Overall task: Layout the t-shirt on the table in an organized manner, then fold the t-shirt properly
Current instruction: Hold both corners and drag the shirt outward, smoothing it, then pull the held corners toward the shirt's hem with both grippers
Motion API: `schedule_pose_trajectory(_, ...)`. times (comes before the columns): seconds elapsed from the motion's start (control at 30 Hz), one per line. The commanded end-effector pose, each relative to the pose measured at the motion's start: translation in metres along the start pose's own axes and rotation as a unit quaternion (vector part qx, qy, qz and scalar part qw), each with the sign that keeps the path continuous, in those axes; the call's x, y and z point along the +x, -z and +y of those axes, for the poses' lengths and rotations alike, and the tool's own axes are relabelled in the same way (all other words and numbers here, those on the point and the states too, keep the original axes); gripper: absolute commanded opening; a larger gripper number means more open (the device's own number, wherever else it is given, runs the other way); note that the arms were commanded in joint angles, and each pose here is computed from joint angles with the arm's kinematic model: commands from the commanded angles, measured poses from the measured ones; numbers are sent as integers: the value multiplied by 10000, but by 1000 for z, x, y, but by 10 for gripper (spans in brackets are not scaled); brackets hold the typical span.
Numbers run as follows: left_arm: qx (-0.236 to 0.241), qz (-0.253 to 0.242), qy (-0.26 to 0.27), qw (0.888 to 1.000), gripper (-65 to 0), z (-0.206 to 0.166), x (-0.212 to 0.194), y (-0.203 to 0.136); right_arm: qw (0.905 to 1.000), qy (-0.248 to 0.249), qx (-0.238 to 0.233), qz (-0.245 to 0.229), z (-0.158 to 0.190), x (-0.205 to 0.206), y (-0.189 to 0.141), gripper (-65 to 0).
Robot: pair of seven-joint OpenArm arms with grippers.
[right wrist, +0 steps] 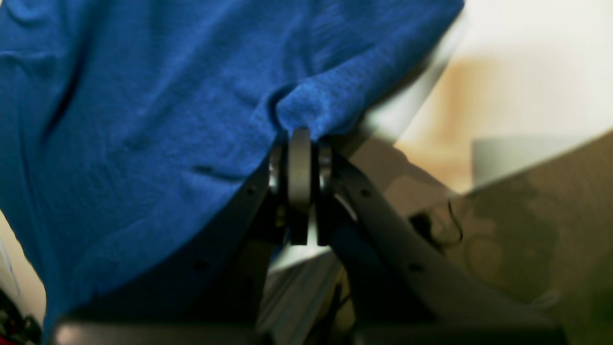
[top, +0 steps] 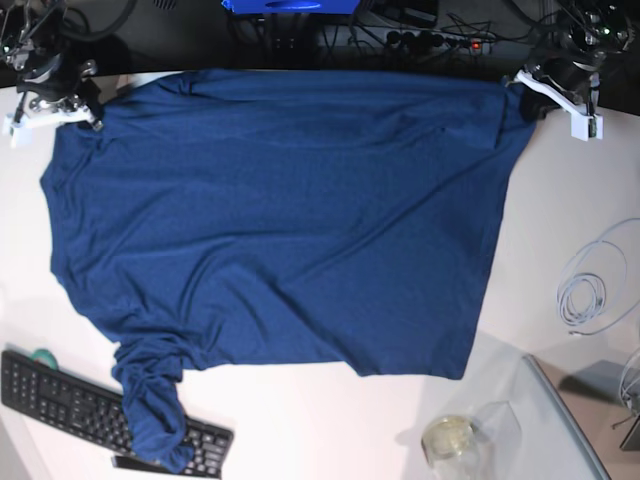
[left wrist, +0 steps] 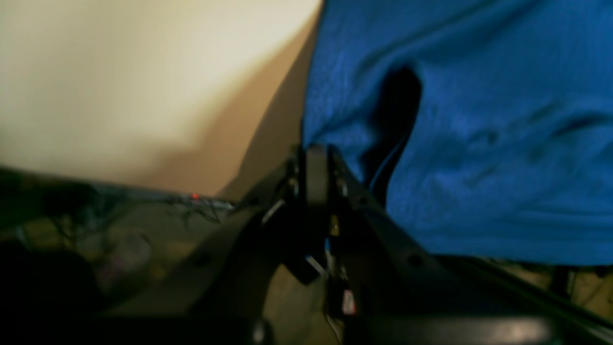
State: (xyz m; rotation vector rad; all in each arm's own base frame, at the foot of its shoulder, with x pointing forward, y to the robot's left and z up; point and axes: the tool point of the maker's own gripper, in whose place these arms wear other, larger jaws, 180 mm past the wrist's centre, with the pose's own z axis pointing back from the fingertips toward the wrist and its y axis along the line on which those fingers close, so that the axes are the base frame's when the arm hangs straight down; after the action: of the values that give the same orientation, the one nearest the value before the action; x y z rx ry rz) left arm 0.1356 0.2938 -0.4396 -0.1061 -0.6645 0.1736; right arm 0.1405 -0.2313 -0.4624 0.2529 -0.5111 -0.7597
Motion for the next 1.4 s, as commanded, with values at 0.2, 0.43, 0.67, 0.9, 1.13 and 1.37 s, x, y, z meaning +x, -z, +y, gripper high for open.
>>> schedule_pose_trajectory(0.2,-19,-176,102,9998,-650,0,11,-3,10000,24,53,58,4,-1,-3,-648)
schedule_pose_trajectory(0.43,-18,-168,102,9998,-650,0,11,-3,9997,3,13,253,2,-11,-7,-648)
schedule_pose_trajectory(0.67,-42,-183,86,9998,-650,-2,11,-3,9993,270,-190,180,1,-5,-10,-648)
schedule_pose_trajectory(0.9,10,-56,397,9992,-650,-7,33,-6,9956,769,-194,490,23,4,-6,-648)
schedule_pose_trajectory(1.13,-34,-104,491,9987,-650,-16,70,9,9872,1375,64,807,65,26,6,-648)
schedule_pose_trajectory(1.37,-496,66,279,9984,-650,-42,77,48,9750,1833,-62,1256,66,29,41,-642)
